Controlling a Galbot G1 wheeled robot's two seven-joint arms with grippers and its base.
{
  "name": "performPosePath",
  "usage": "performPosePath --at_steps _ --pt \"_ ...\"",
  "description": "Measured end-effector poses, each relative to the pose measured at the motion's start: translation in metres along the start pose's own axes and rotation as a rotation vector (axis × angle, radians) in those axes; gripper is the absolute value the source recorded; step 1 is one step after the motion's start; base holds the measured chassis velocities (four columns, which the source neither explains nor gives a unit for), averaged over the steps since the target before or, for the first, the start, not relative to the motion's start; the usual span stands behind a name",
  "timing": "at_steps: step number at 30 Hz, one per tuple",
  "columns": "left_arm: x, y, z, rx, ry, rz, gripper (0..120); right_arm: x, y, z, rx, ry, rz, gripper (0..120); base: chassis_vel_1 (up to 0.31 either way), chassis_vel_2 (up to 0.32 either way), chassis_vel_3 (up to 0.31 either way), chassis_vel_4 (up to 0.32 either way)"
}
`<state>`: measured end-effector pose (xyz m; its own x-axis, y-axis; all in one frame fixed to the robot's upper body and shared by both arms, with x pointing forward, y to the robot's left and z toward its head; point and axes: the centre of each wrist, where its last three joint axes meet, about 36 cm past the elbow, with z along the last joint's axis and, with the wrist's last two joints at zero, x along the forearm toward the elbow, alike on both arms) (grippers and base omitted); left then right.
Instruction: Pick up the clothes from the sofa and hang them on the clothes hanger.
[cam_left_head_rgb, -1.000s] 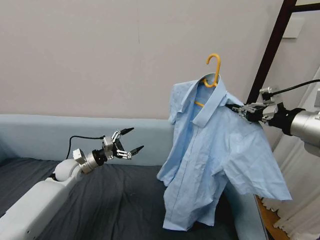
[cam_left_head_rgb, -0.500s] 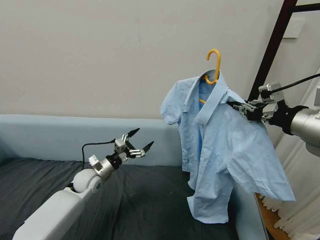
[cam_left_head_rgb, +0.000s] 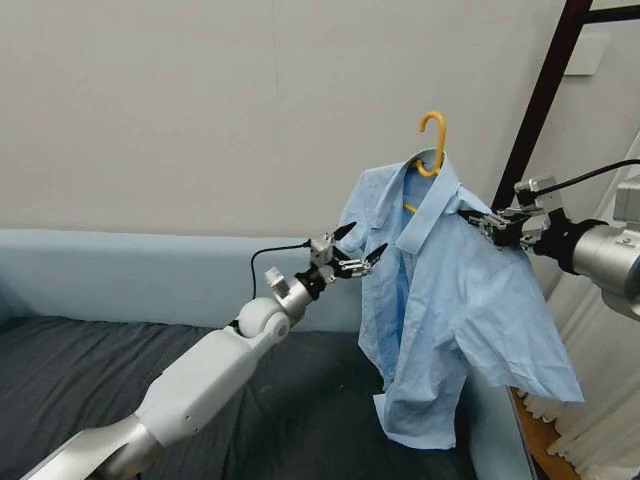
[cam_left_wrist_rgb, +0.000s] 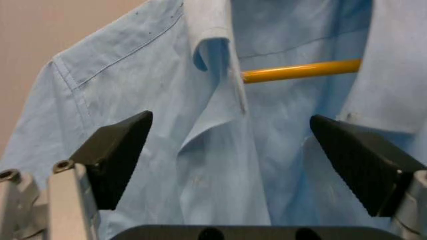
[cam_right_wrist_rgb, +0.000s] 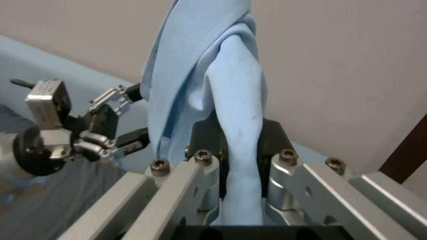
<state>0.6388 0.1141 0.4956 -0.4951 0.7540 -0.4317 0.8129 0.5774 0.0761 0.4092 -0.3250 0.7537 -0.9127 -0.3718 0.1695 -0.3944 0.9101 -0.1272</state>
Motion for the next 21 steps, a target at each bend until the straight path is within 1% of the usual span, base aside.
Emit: performPosePath --at_steps 1,2,5,6,7,9,10,11,12,14,16,17,18,20,21 --pt "-0.005 0.000 0.001 -0.001 -0.003 -0.007 84 0.000 0.000 0.000 -0.001 -0.002 -0.001 8 0.000 0.000 0.000 0.000" --pt "-0.005 0.000 0.001 -0.001 -0.003 -0.007 84 0.000 0.000 0.000 -0.001 -0.002 -0.001 8 0.000 0.000 0.000 0.000" --pt "-0.013 0.001 0.001 -0.001 -0.012 -0.013 69 -0.001 -0.002 -0.001 -0.004 -0.007 0.000 8 0.000 0.000 0.000 0.000" --pt "-0.013 0.001 0.001 -0.001 -0.012 -0.013 69 -0.001 -0.002 -0.001 -0.004 -0.007 0.000 8 0.000 0.000 0.000 0.000" --pt "-0.014 0.001 0.001 0.000 -0.014 -0.013 67 -0.001 -0.003 -0.002 -0.004 -0.008 0.001 8 0.000 0.000 0.000 0.000" --pt "-0.016 0.001 0.000 0.002 -0.021 -0.015 56 -0.001 -0.004 -0.003 -0.005 -0.010 0.003 8 0.000 0.000 0.000 0.000" --pt "-0.016 0.001 0.000 0.003 -0.024 -0.015 54 -0.001 -0.004 -0.003 -0.005 -0.011 0.004 8 0.000 0.000 0.000 0.000" --pt "-0.017 0.001 0.000 0.006 -0.029 -0.015 48 -0.001 -0.005 -0.003 -0.005 -0.011 0.005 8 0.000 0.000 0.000 0.000" --pt "-0.017 0.001 0.000 0.006 -0.029 -0.015 48 -0.001 -0.005 -0.003 -0.005 -0.011 0.005 8 0.000 0.000 0.000 0.000" --pt "-0.018 0.000 -0.002 0.011 -0.037 -0.010 38 -0.002 -0.005 -0.003 -0.006 -0.011 0.007 8 0.000 0.000 0.000 0.000" --pt "-0.018 -0.001 -0.003 0.015 -0.042 -0.006 31 -0.002 -0.005 -0.003 -0.006 -0.011 0.008 8 0.000 0.000 0.000 0.000" --pt "-0.019 -0.002 -0.003 0.017 -0.043 -0.005 26 -0.003 -0.006 -0.002 -0.006 -0.010 0.009 8 0.000 0.000 0.000 0.000" --pt "-0.019 -0.002 -0.003 0.017 -0.043 -0.005 26 -0.003 -0.006 -0.002 -0.006 -0.010 0.009 8 0.000 0.000 0.000 0.000" --pt "-0.019 -0.002 -0.003 0.022 -0.046 -0.002 15 -0.003 -0.006 -0.002 -0.007 -0.010 0.009 8 0.000 0.000 0.000 0.000" --pt "-0.019 -0.002 -0.003 0.026 -0.049 0.001 12 -0.003 -0.006 -0.002 -0.007 -0.010 0.010 8 0.000 0.000 0.000 0.000"
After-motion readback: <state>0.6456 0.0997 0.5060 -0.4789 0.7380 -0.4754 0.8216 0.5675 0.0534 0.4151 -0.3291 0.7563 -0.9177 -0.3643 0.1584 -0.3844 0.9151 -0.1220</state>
